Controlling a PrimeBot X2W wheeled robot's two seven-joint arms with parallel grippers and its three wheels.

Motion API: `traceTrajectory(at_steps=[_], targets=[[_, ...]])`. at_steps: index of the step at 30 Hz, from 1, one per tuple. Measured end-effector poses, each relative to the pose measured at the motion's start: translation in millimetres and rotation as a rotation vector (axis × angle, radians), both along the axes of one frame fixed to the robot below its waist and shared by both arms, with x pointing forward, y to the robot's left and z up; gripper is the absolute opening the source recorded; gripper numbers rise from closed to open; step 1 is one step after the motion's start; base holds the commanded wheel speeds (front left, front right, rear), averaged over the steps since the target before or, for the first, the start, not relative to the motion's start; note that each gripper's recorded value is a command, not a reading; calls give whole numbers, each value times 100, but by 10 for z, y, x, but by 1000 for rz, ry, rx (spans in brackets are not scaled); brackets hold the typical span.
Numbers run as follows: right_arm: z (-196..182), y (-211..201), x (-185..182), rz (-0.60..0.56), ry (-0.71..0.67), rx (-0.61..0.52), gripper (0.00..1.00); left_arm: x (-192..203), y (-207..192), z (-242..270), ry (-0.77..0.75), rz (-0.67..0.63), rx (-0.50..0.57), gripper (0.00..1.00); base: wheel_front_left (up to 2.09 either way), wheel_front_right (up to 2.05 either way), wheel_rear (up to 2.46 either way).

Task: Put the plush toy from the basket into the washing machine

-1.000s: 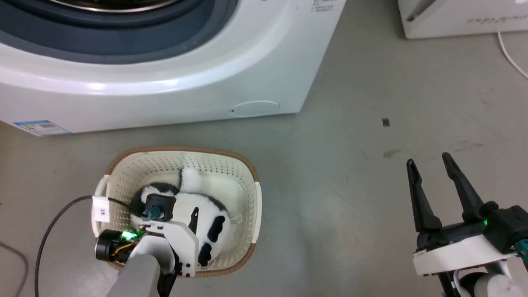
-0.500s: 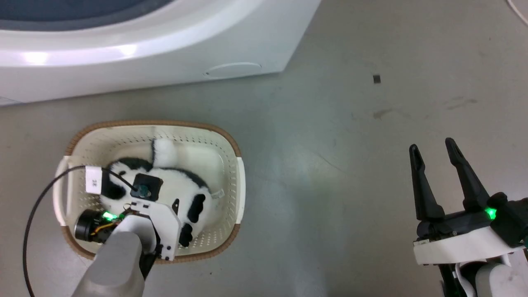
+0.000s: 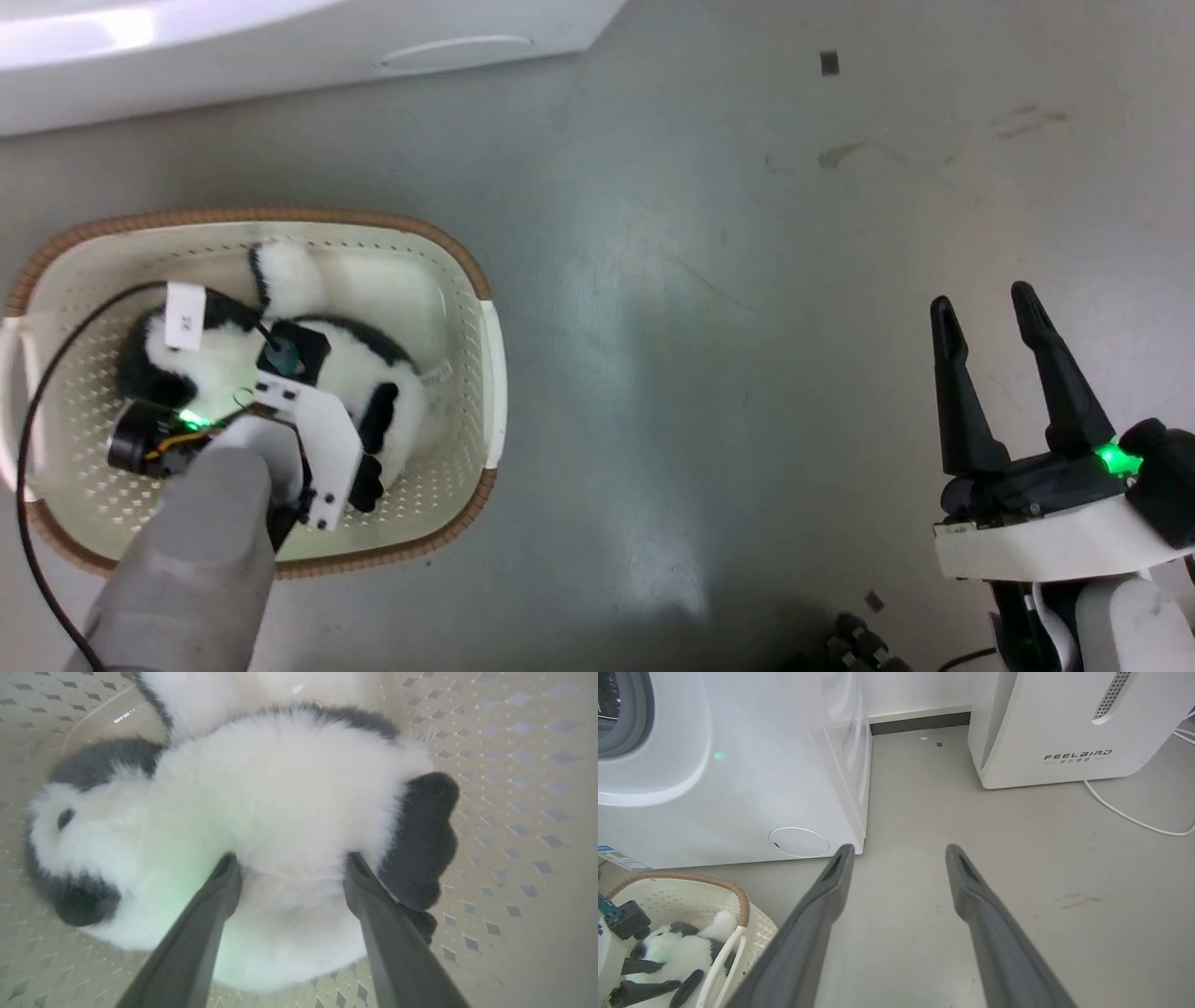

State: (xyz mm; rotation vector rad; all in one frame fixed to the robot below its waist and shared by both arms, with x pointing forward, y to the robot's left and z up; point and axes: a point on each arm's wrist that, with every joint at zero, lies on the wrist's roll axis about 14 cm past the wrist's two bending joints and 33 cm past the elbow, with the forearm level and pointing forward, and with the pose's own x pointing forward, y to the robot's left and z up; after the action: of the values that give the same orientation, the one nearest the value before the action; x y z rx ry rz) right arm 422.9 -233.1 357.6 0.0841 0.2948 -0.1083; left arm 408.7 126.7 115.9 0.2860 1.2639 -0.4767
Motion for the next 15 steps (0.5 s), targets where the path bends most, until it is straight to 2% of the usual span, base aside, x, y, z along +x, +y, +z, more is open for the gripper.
traceTrajectory(at_steps=[13,14,15], targets=[[-325,-115,-24,-39,63,2,100,-11,-63,-500,101,-36,16,100,0,0,0],[-344,-121,-24,-40,66,0,100,-14,-73,-529,108,-33,15,0,0,0,0],[-354,-127,-18,-40,65,-2,100,-15,-84,-553,114,-29,10,0,0,0,0]])
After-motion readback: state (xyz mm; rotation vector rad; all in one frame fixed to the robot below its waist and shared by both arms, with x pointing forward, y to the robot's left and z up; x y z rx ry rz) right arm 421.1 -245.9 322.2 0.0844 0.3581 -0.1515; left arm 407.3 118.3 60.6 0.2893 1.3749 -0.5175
